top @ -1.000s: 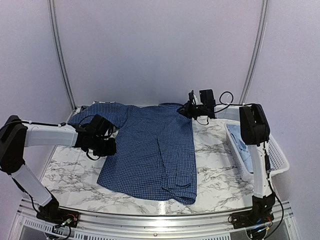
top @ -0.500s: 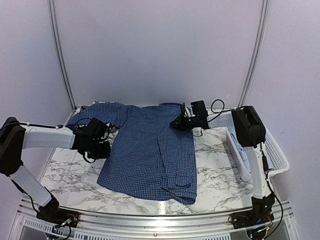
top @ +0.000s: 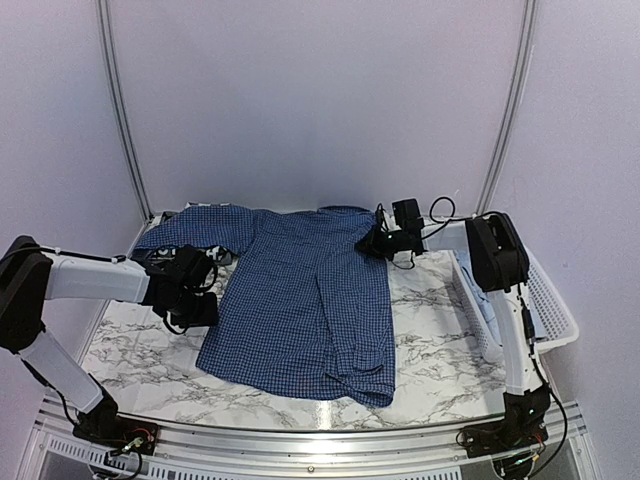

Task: Fold and stack the long sleeve shirts
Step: Smooth out the 1/3-folded shirt at the center of the board, then move the 1/3-folded shirt to the center of the board.

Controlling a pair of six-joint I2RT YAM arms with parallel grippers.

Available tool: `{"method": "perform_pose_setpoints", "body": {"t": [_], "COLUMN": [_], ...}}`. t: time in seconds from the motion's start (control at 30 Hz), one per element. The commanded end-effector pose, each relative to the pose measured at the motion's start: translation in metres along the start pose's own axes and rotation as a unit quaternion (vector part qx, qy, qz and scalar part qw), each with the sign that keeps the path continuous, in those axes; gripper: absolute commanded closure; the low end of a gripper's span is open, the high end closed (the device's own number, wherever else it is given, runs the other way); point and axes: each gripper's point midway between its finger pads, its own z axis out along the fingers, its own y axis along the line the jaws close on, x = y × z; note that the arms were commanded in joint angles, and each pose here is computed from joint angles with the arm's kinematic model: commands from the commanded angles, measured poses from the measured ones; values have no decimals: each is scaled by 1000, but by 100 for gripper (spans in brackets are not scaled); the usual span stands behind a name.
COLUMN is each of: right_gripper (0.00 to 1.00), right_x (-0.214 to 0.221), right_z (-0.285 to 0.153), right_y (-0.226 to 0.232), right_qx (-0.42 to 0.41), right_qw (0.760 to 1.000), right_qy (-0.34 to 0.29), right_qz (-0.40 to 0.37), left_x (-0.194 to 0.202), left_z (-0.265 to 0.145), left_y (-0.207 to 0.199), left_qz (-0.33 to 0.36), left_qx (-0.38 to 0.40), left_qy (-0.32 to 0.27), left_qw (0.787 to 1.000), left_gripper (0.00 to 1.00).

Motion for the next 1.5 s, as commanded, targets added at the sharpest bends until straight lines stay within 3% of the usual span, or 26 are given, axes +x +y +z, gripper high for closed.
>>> {"method": "perform_pose_setpoints", "body": {"t": [0.0, 0.2, 0.47, 0.73, 0.93, 1.17, 1.47], "right_gripper": [85, 82, 81, 83, 85, 85, 85], "right_x": [-12, -13, 42, 83, 86, 62, 36], "right_z": [-9, -29, -35, -36, -46, -74, -88], "right_y": [3, 41, 58, 24, -8, -57, -69], "right_qx": [37, 27, 4, 25, 73, 130, 166], "right_qw": [999, 998, 998, 998, 996, 991, 985], "right_qy": [-1, 2, 33, 48, 47, 29, 22], "right_qz": [-29, -65, -54, -31, -32, -17, -43], "left_x": [16, 29, 41, 52, 65, 71, 84], "left_z": [-2, 0, 4, 6, 9, 2, -6], "left_y": [11, 14, 12, 1, -18, -52, -97], "left_qz": [-5, -6, -8, 3, 10, 4, 7], "left_qx": [-7, -7, -13, -11, -2, 25, 52], "left_qy": [19, 33, 41, 51, 64, 63, 65], "left_qw": [1000, 999, 999, 999, 998, 998, 996], "left_gripper": [52, 51, 57, 77, 93, 97, 98]}}
